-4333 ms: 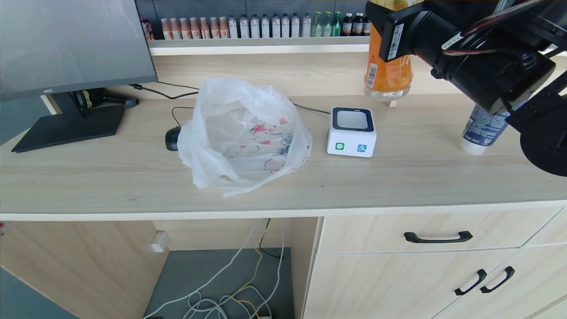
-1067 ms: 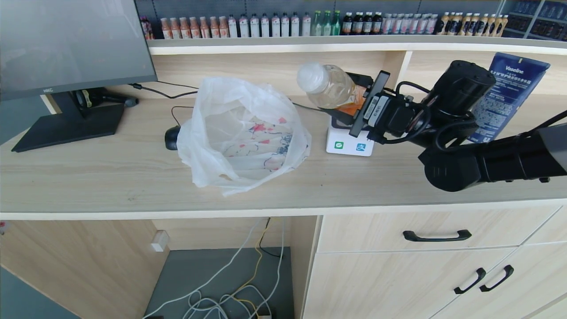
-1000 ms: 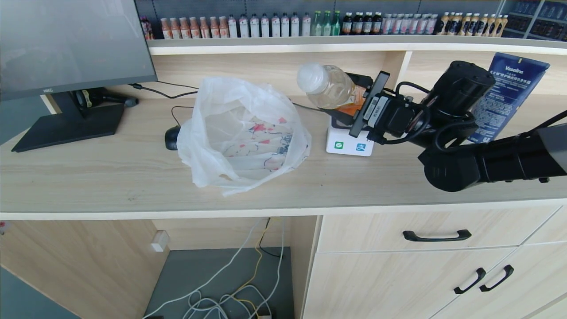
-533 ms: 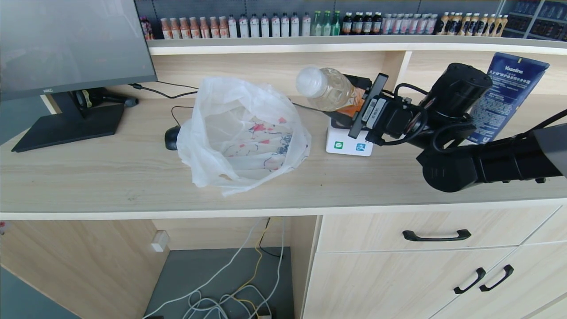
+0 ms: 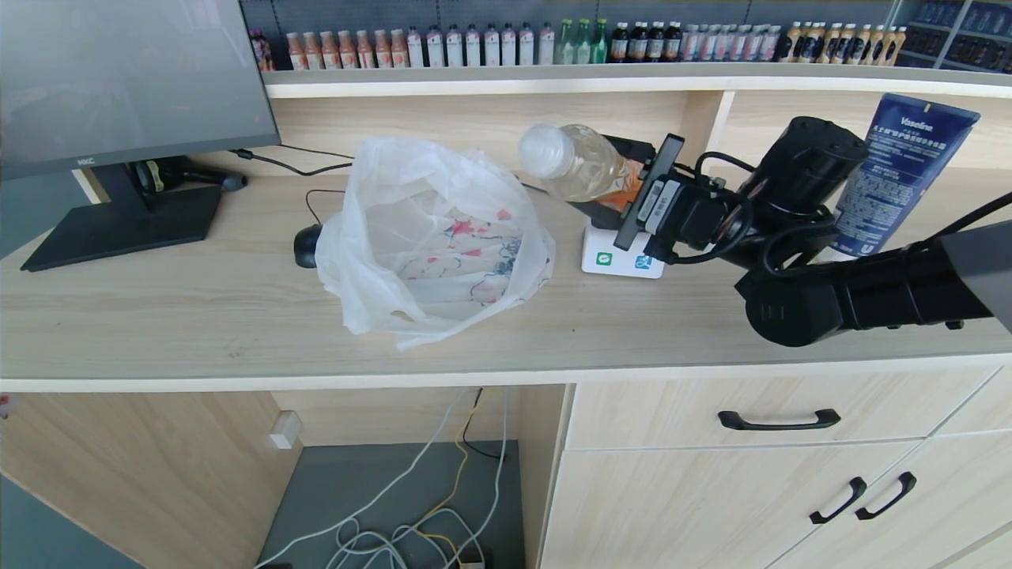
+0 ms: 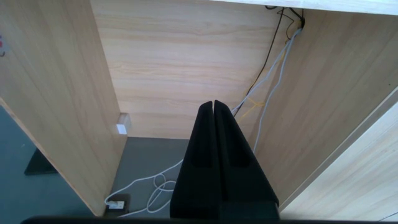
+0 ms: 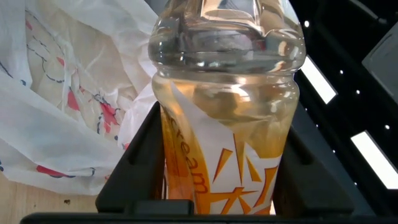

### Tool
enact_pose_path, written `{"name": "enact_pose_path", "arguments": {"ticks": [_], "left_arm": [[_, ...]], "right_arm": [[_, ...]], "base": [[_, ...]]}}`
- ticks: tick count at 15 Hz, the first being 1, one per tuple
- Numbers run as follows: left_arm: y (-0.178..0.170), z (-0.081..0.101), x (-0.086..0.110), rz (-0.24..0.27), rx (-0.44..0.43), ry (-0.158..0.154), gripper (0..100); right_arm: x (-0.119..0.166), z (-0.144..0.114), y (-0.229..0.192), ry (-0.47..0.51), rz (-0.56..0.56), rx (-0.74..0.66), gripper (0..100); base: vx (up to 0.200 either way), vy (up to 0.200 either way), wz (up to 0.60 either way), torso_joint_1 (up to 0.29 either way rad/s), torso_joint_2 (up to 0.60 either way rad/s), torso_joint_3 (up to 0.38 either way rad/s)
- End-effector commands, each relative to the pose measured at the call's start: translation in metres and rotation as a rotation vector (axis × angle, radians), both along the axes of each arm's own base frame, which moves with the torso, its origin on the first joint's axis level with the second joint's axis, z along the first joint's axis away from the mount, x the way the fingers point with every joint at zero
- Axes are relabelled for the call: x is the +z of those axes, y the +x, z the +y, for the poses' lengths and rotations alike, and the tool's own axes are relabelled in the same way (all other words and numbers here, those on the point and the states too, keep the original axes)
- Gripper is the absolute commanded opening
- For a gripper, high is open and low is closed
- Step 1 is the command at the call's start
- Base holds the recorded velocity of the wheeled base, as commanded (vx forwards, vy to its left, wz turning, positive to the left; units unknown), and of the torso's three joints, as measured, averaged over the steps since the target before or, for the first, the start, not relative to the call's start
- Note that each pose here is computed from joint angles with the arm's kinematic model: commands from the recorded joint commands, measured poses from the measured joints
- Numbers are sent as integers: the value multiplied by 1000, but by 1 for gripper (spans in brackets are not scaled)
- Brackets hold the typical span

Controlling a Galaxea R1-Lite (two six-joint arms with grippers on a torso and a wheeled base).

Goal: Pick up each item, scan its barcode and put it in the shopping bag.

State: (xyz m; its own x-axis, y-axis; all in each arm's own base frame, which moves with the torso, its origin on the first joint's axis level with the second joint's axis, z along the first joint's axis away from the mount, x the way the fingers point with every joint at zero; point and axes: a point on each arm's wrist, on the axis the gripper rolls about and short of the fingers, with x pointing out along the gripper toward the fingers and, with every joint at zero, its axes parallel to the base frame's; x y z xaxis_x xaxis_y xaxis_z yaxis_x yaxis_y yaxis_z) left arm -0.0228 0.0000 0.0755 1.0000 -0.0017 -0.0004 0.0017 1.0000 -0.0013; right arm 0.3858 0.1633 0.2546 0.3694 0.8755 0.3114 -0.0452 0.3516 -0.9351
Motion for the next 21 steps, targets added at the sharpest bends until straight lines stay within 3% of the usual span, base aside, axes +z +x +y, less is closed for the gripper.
{"name": "enact_pose_path", "arguments": {"ticks": [1, 12, 17, 21], "left_arm": [[0, 0, 0, 0, 0, 0, 0], [0, 0, 0, 0, 0, 0, 0], [0, 0, 0, 0, 0, 0, 0], [0, 0, 0, 0, 0, 0, 0]], "right_arm": [[-4, 1, 2, -4, 9, 2, 0], [16, -1, -11, 60, 36, -20, 0], [33, -2, -24, 229, 129, -48, 0], [40, 17, -64, 462, 338, -12, 0]], "base": [[0, 0, 0, 0, 0, 0], [0, 0, 0, 0, 0, 0], [0, 0, 0, 0, 0, 0], [0, 0, 0, 0, 0, 0]]}}
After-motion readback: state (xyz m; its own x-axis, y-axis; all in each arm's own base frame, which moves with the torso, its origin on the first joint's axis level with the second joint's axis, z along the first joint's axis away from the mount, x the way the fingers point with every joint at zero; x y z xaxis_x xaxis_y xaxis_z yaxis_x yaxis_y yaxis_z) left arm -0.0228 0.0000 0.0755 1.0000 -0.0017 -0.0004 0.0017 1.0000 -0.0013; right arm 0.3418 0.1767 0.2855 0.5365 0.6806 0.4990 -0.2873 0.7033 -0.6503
